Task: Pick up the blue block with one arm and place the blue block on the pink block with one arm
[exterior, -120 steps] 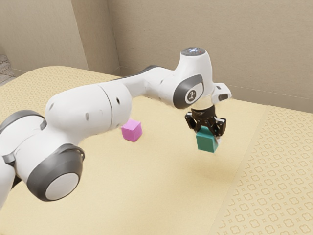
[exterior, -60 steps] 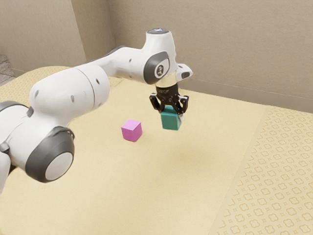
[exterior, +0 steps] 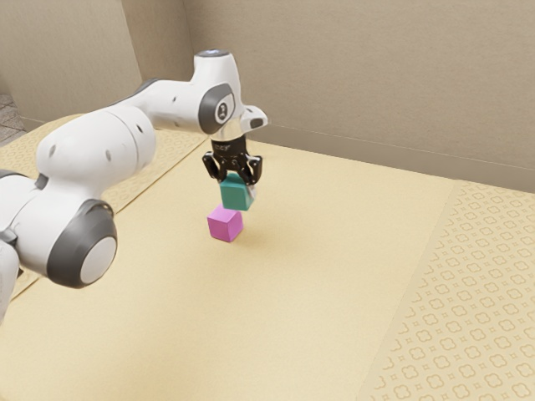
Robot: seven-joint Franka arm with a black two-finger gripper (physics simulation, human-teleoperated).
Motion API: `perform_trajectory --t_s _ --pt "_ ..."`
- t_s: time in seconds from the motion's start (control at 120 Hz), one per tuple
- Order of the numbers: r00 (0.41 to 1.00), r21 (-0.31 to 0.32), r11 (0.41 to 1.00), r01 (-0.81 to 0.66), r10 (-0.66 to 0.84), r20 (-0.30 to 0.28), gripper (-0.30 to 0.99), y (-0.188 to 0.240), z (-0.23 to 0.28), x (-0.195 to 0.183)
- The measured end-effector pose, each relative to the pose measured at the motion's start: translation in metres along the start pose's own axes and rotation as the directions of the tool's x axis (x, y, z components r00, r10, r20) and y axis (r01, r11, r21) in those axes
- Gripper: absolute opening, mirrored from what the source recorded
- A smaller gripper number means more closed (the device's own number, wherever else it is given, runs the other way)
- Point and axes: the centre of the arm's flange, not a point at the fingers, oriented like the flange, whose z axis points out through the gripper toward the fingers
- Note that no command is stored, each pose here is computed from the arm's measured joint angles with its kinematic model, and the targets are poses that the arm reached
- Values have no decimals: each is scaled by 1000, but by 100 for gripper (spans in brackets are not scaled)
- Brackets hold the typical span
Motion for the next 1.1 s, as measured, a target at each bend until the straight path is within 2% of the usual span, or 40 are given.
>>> perform_trajectory --t_s 0.358,0.625,1.1 --pt "997 4 997 -74 74 17 35 -38 1 4" --pt "992 -23 993 -118 119 33 36 -64 -1 -9" --pt "961 3 962 -274 274 -26 37 -67 25 1"
